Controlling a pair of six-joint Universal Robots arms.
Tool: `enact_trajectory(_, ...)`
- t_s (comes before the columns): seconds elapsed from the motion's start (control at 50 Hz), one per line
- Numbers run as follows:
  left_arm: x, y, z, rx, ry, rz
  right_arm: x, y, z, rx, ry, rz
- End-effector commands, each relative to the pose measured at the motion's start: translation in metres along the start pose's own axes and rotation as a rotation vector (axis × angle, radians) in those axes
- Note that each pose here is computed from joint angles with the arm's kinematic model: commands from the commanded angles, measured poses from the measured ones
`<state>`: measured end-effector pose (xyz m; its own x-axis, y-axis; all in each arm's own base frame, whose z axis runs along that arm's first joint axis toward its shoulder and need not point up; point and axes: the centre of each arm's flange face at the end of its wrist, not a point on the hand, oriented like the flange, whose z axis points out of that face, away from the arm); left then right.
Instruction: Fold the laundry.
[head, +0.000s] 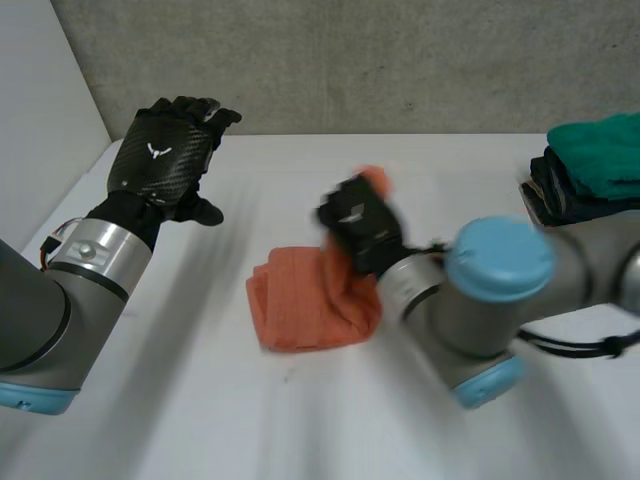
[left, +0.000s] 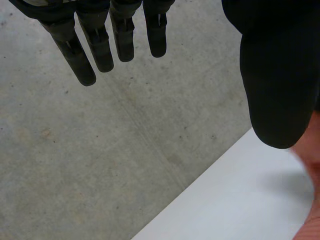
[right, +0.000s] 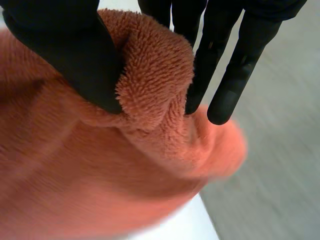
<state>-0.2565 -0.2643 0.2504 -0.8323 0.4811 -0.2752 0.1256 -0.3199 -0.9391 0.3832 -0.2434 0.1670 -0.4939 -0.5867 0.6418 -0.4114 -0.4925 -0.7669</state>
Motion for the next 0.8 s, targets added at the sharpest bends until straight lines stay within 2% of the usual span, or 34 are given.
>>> enact_trajectory(0.02,-0.003,0.002,0.0,-0.016,-0.036,-0.006,-0.083,-0.004,-0.011,0.046,-0.295,-0.01)
enact_trajectory(0.06,-0.002,0.001,0.0,-0.016,-0.041,-0.007,-0.08,-0.001,-0.01,0.012,-0.28,-0.005)
enact_trajectory(0.14,0.004,-0.004,0.003,-0.002,-0.033,-0.012,-0.053,-0.01,-0.006,-0.074,-0.135,0.053)
enact_trajectory(0.2,0.008,-0.015,0.008,0.022,-0.047,-0.014,-0.026,-0.022,-0.006,-0.093,-0.026,0.181)
enact_trajectory(0.22,0.01,-0.016,0.009,0.023,-0.054,-0.017,-0.01,-0.024,-0.007,-0.092,0.004,0.263)
enact_trajectory(0.3,0.024,-0.023,0.012,-0.015,-0.1,-0.042,0.022,-0.029,-0.013,-0.122,0.018,0.443)
enact_trajectory(0.38,0.048,-0.019,0.007,-0.122,-0.093,-0.056,0.028,-0.021,-0.011,-0.185,-0.033,0.557)
enact_trajectory(0.48,0.086,0.006,-0.006,-0.286,-0.02,-0.057,0.019,0.001,-0.003,-0.287,-0.076,0.596)
enact_trajectory(0.54,0.096,0.027,-0.008,-0.352,-0.011,-0.044,0.016,0.013,0.003,-0.34,-0.091,0.608)
enact_trajectory(0.72,0.093,0.064,-0.018,-0.525,-0.03,0.006,0.004,0.043,0.015,-0.448,-0.147,0.627)
enact_trajectory(0.8,0.087,0.077,-0.03,-0.608,-0.029,0.017,0.001,0.052,0.02,-0.463,-0.152,0.552)
